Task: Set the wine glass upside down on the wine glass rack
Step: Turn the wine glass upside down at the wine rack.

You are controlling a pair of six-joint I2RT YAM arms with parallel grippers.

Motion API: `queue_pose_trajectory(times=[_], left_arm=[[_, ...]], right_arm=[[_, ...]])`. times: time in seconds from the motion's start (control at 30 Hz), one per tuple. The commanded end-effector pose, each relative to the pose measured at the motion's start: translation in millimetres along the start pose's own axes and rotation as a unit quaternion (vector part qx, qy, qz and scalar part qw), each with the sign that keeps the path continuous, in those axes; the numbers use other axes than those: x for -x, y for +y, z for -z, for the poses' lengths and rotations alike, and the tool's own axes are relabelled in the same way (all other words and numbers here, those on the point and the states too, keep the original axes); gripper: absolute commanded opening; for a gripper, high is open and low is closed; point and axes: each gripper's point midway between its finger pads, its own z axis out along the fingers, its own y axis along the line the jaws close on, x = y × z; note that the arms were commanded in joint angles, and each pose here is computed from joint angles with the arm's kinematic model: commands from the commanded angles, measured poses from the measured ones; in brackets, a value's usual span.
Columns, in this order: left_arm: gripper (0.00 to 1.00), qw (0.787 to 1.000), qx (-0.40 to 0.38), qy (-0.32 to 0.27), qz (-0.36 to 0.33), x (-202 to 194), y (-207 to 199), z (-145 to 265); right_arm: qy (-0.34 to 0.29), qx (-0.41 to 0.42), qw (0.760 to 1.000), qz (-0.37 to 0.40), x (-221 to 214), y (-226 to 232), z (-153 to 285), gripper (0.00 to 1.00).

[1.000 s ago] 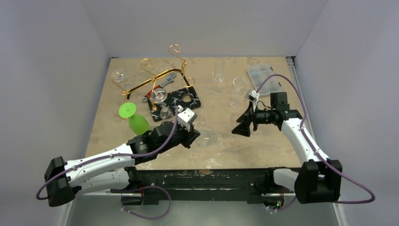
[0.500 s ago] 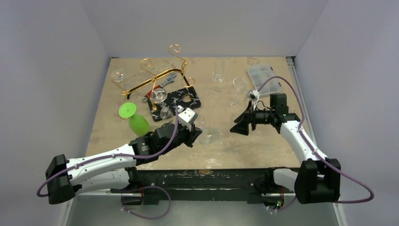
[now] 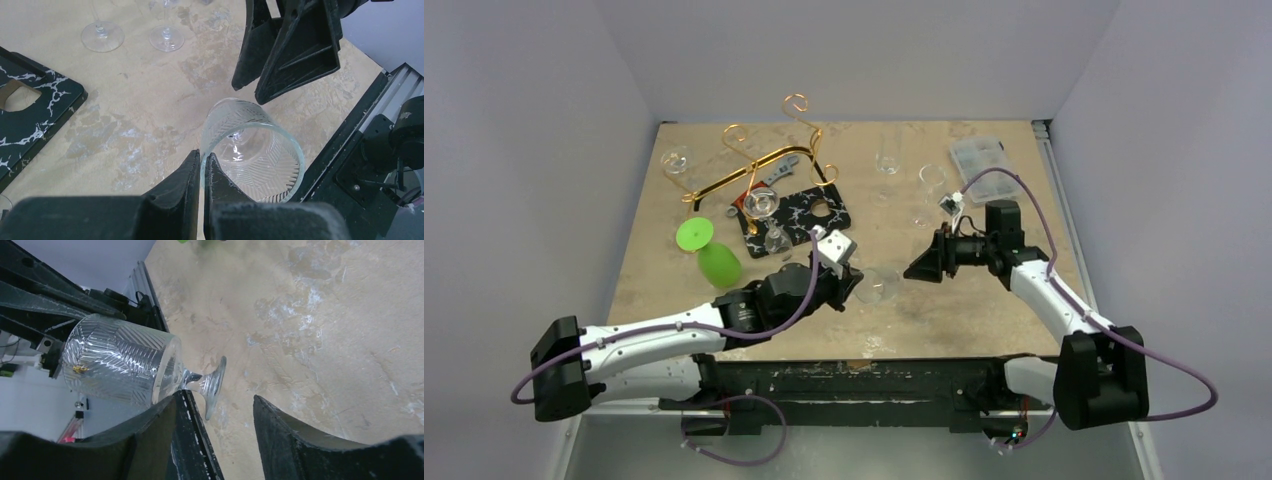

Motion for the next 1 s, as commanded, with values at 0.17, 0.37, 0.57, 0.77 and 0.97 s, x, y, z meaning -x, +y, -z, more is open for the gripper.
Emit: queue_pose_trajectory(times=[0.17,0.37,0.57,0.77,0.97], left_arm=[[0.0,0.992,-0.018,-0.121,0.025,79.3,-23.9,-0.4],[0.0,0.992,-0.015,-0.127,0.018,82.8,-26.1,-1.5],[0.0,0.992,-0.022,-0.126,0.014,81.7,-30.9,-1.7],[0.08,0.994,-0.035,-0.106,0.022,70.6,-33.3,2.0],[0.4,0.994,-0.05,-0.09,0.041,59.6,-33.8,12.5]], right_arm=[[0.01,-0.013,1.0,-0.008,3.9,-3.3,-10.8,0.45],[0.031,-0.003,0.999,-0.011,-2.3,0.7,-18.9,0.34],[0.032,0.0,0.999,0.006,1.7,4.3,-19.4,0.0],[0.017,-0.036,0.998,0.044,10.6,-1.0,-13.9,0.0],[0.008,-0.051,0.997,0.06,15.7,-3.7,-9.5,0.0]])
